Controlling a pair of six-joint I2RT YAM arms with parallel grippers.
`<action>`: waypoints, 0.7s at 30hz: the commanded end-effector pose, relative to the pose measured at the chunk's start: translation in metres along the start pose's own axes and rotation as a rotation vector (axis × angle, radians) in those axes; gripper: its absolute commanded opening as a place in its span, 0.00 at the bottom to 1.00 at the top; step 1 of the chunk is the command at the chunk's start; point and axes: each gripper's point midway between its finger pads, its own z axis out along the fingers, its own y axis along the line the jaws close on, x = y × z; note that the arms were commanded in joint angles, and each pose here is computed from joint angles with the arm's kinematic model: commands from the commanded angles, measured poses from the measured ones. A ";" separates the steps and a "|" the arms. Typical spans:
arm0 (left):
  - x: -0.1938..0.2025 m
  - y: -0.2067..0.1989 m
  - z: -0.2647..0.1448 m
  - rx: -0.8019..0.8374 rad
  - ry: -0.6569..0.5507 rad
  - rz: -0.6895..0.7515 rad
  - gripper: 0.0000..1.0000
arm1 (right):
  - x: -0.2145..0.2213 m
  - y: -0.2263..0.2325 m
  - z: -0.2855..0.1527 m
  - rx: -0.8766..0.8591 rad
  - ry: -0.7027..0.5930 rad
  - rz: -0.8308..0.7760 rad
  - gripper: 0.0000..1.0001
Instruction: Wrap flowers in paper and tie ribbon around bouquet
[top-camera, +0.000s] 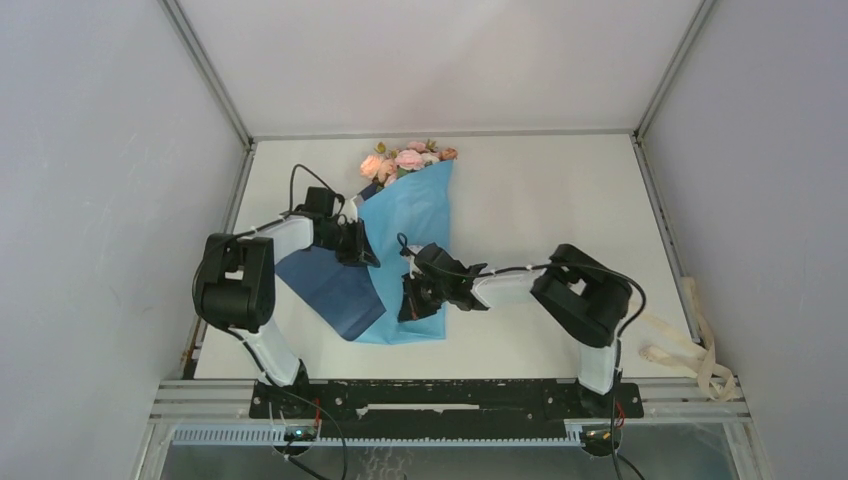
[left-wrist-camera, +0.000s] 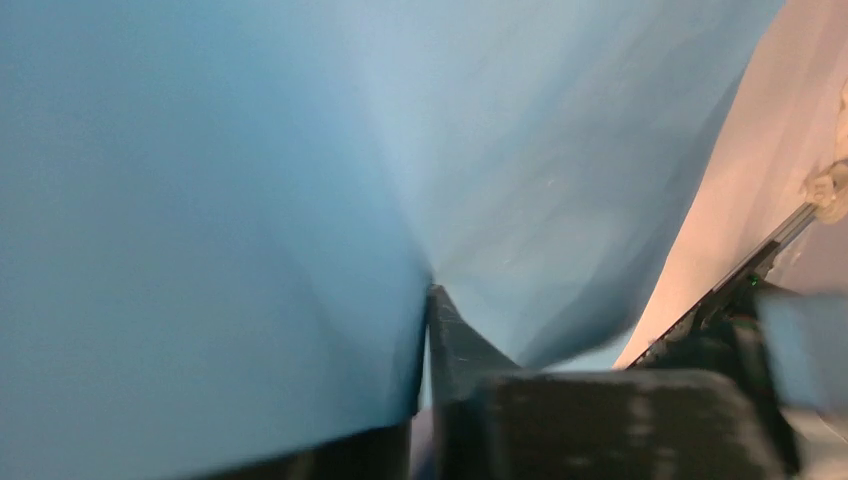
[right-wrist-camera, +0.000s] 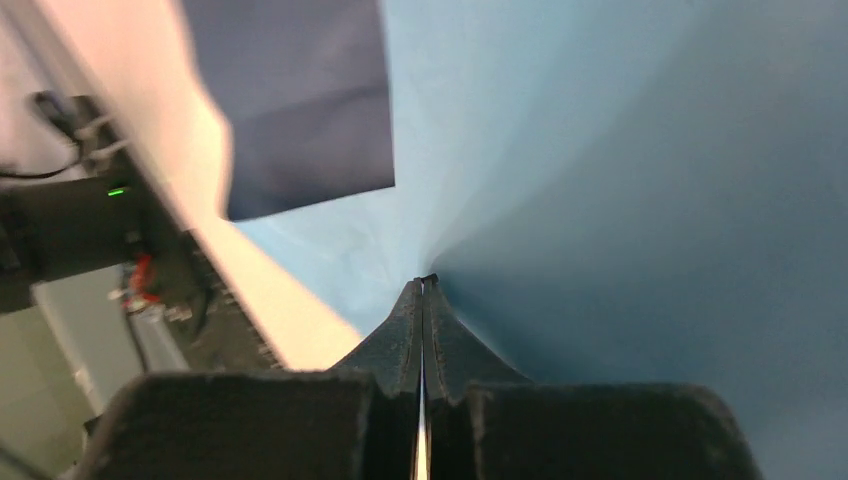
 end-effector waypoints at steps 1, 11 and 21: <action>-0.010 -0.004 -0.016 -0.029 -0.021 0.073 0.30 | 0.008 -0.028 0.017 0.080 0.009 0.064 0.00; -0.011 0.107 -0.107 -0.289 -0.244 -0.330 0.87 | 0.019 -0.026 0.023 0.098 0.026 0.055 0.00; 0.042 0.142 -0.073 -0.303 -0.083 -0.543 1.00 | 0.013 -0.021 0.021 0.068 0.016 0.059 0.00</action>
